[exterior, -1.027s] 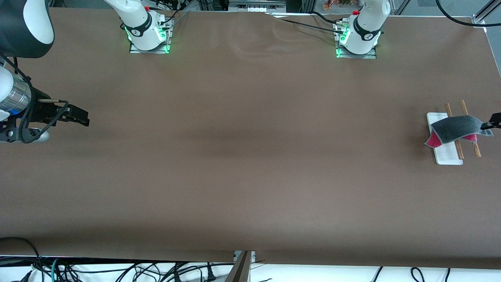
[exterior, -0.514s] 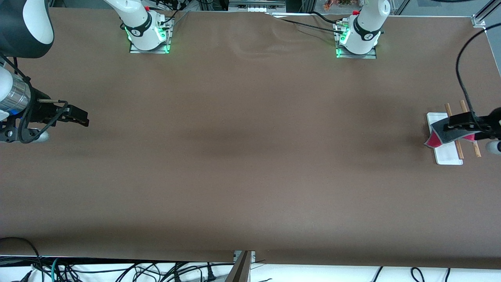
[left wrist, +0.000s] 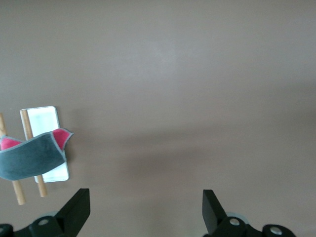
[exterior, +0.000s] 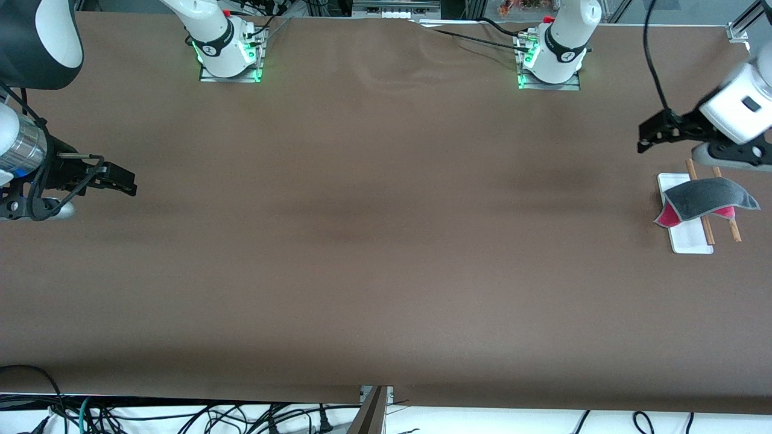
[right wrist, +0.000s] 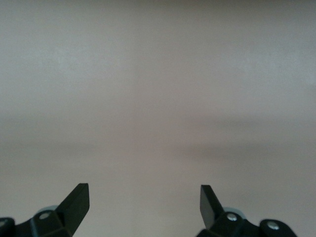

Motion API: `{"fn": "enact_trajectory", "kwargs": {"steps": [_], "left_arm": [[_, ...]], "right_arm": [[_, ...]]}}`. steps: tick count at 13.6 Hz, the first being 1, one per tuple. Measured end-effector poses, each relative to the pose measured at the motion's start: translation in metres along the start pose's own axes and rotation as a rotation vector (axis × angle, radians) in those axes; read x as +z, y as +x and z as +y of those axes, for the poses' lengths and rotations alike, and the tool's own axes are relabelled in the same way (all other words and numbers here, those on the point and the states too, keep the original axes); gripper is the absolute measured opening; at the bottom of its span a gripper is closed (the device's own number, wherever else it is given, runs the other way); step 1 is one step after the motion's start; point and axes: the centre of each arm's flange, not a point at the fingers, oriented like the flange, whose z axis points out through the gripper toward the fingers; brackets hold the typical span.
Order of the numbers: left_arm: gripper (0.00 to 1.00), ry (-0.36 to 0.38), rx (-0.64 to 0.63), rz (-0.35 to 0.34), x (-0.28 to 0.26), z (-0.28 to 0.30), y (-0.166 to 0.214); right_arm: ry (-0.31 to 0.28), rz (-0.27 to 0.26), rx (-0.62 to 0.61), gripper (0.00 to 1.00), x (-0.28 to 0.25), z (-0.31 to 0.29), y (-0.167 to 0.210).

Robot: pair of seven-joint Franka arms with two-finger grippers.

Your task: Pass towel and hang on rack

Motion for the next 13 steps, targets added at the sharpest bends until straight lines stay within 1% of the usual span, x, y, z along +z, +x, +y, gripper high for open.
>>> {"fn": "enact_trajectory", "kwargs": {"steps": [2, 3, 5, 13], "left_arm": [[1.00, 0.002, 0.006, 0.003, 0.006, 0.016, 0.000], [1.00, 0.001, 0.002, 0.000, 0.014, 0.014, 0.002], [1.00, 0.000, -0.019, 0.018, 0.021, 0.002, 0.006], [1.00, -0.001, -0.063, 0.029, 0.020, -0.023, 0.006]], "right_arm": [[0.000, 0.000, 0.000, 1.00, 0.000, 0.000, 0.000], [0.000, 0.001, 0.000, 1.00, 0.000, 0.000, 0.000], [0.000, 0.001, 0.000, 1.00, 0.000, 0.000, 0.000], [0.000, 0.001, 0.000, 1.00, 0.000, 0.000, 0.000]]}}
